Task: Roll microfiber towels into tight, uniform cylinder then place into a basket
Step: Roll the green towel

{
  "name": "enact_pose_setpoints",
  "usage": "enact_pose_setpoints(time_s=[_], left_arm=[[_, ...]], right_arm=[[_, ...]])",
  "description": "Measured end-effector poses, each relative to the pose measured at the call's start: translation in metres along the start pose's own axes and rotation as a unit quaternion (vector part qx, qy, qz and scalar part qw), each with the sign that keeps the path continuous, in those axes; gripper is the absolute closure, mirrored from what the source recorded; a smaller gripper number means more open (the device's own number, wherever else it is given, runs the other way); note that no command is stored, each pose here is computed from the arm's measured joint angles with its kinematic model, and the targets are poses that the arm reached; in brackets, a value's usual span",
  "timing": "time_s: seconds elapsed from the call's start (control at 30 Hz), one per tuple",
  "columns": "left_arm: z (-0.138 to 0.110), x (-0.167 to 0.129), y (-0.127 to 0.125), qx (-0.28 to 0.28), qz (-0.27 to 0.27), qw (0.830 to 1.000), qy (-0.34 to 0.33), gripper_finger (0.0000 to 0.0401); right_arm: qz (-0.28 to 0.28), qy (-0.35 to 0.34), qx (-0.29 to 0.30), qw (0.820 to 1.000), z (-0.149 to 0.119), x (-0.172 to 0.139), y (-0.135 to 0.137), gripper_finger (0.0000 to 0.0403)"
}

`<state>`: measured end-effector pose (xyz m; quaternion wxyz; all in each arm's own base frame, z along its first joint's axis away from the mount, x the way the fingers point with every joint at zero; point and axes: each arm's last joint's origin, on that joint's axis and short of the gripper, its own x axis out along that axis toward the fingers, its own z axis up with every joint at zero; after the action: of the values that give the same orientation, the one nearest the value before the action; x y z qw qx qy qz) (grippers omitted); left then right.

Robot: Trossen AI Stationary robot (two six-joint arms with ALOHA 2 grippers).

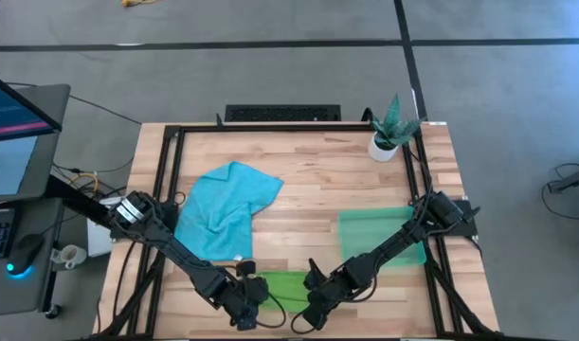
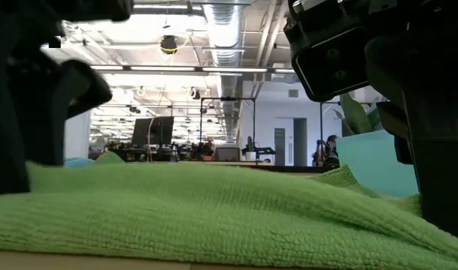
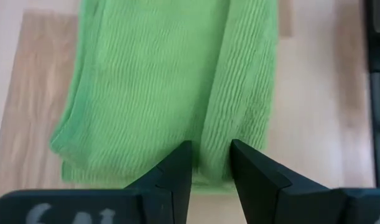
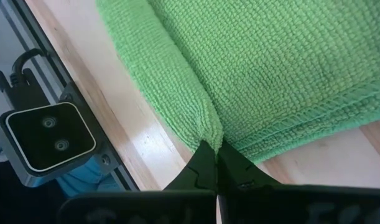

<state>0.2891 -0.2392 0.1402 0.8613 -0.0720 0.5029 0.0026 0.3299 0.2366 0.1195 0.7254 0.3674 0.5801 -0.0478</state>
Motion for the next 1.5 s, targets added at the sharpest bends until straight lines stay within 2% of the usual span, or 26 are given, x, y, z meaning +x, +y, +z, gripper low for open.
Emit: enact_pose_setpoints(time_s=[0.1, 0.3, 0.43, 0.63, 0.77, 1.0, 1.2, 1.4, 1.5], left_arm=[[-0.002, -0.002, 0.001, -0.025, 0.010, 1.000, 0.005, 0.0298], [0.000, -0.024, -0.005, -0.023, 0.003, 0.999, -0.023, 0.0298], [0.001, -0.038, -0.011, -0.026, 0.005, 0.997, -0.069, 0.0298], [0.004, -0.045, -0.030, 0.029, -0.035, 0.989, -0.140, 0.0298], [0.004, -0.038, -0.036, 0.078, -0.039, 0.983, -0.161, 0.0298], [-0.001, -0.007, -0.032, 0.086, -0.037, 0.988, -0.123, 0.0298], [-0.001, -0.003, -0.023, 0.029, 0.006, 0.992, -0.122, 0.0298], [-0.010, -0.001, -0.016, -0.049, 0.030, 0.994, -0.090, 0.0299], [-0.014, 0.001, -0.014, -0.072, 0.022, 0.994, -0.075, 0.0299]], right_arm=[[0.000, 0.000, 0.000, 1.000, 0.000, 0.000, 0.000, 0.0393], [0.002, -0.001, 0.000, 1.000, 0.000, 0.000, 0.000, 0.0393], [0.003, -0.001, 0.000, 1.000, 0.000, 0.000, 0.000, 0.0393], [0.003, -0.001, -0.001, 1.000, 0.000, 0.000, 0.000, 0.0393], [0.004, -0.002, -0.001, 1.000, 0.000, 0.000, 0.001, 0.0393], [0.006, -0.003, -0.001, 1.000, 0.000, 0.000, 0.001, 0.0393], [0.007, -0.003, -0.001, 1.000, 0.000, 0.000, 0.001, 0.0393], [0.007, -0.003, -0.010, 1.000, 0.000, 0.000, 0.001, 0.0391], [0.011, -0.004, -0.014, 1.000, 0.001, 0.000, 0.002, 0.0383]])
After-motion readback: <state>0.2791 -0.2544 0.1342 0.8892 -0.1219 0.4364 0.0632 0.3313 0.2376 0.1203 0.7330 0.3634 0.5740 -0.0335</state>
